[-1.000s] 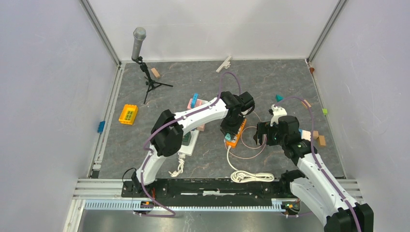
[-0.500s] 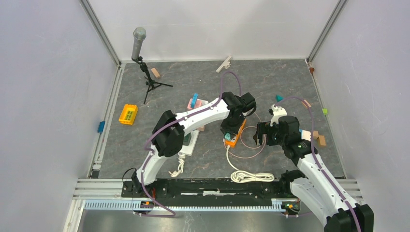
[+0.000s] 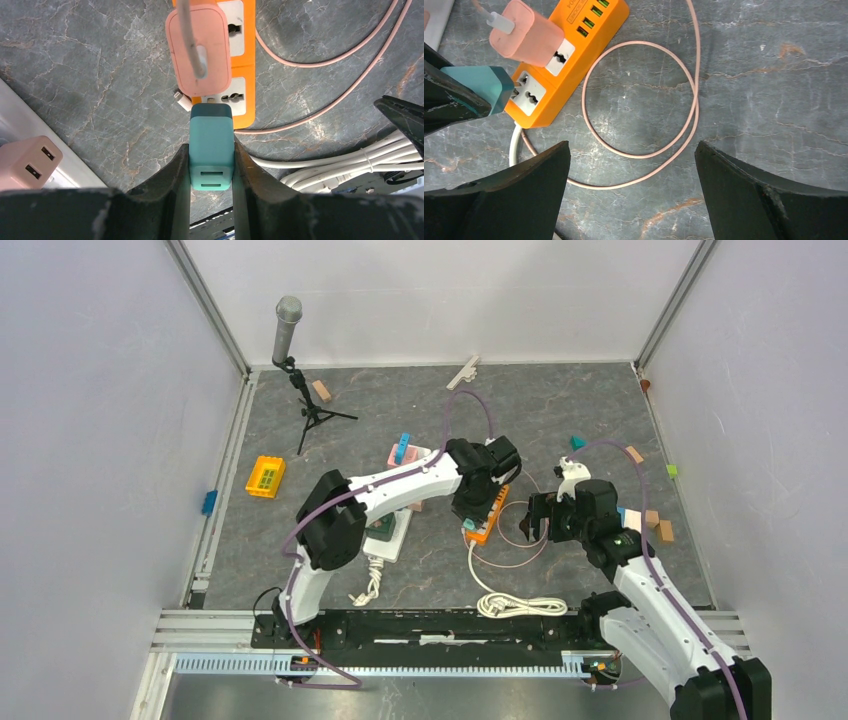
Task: Insert the plug
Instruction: Insert the plug into the socket.
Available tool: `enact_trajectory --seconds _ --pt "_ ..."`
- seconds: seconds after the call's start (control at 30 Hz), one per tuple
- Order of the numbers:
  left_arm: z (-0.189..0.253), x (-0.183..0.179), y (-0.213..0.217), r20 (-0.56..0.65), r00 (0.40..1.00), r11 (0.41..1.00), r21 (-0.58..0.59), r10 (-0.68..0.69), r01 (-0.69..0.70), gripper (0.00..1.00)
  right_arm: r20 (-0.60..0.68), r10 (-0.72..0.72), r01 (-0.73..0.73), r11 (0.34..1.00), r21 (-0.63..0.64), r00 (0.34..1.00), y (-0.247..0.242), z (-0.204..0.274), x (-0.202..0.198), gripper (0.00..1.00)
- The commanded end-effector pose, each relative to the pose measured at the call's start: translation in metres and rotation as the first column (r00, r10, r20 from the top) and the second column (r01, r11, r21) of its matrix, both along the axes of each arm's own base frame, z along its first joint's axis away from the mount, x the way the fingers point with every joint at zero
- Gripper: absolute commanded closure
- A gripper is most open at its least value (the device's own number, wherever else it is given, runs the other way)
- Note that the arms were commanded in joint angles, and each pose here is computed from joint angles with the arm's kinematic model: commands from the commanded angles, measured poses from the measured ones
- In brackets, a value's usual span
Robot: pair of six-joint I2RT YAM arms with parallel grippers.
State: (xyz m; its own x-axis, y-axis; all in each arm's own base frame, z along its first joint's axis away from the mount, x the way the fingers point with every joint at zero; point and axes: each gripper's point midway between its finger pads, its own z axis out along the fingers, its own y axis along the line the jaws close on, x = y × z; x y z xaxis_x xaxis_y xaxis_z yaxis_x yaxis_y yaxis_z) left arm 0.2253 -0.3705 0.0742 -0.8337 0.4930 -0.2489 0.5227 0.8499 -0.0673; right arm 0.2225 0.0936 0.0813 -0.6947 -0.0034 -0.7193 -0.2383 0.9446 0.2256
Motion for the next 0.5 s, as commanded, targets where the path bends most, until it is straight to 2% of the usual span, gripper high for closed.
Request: enact_trajectory --seconds 0.0,0.27,0.47 --pt "-0.056 0.018 0.043 0.022 0.999 0.987 0.154 0.049 -0.052 0.98 0.020 0.017 -0.018 0.997 0.074 1.000 0.013 0.006 0.006 0.02" --pt "-0.031 0.010 0.053 0.001 1.000 0.991 0.132 0.023 -0.023 0.98 0.018 0.020 -0.022 0.994 0.107 1.000 0.018 0.007 0.006 0.02" --pt "-0.032 0.009 0.050 -0.020 1.000 0.991 0.132 0.007 -0.005 0.98 0.012 0.026 -0.027 0.993 0.115 1.000 0.020 0.004 0.005 0.02"
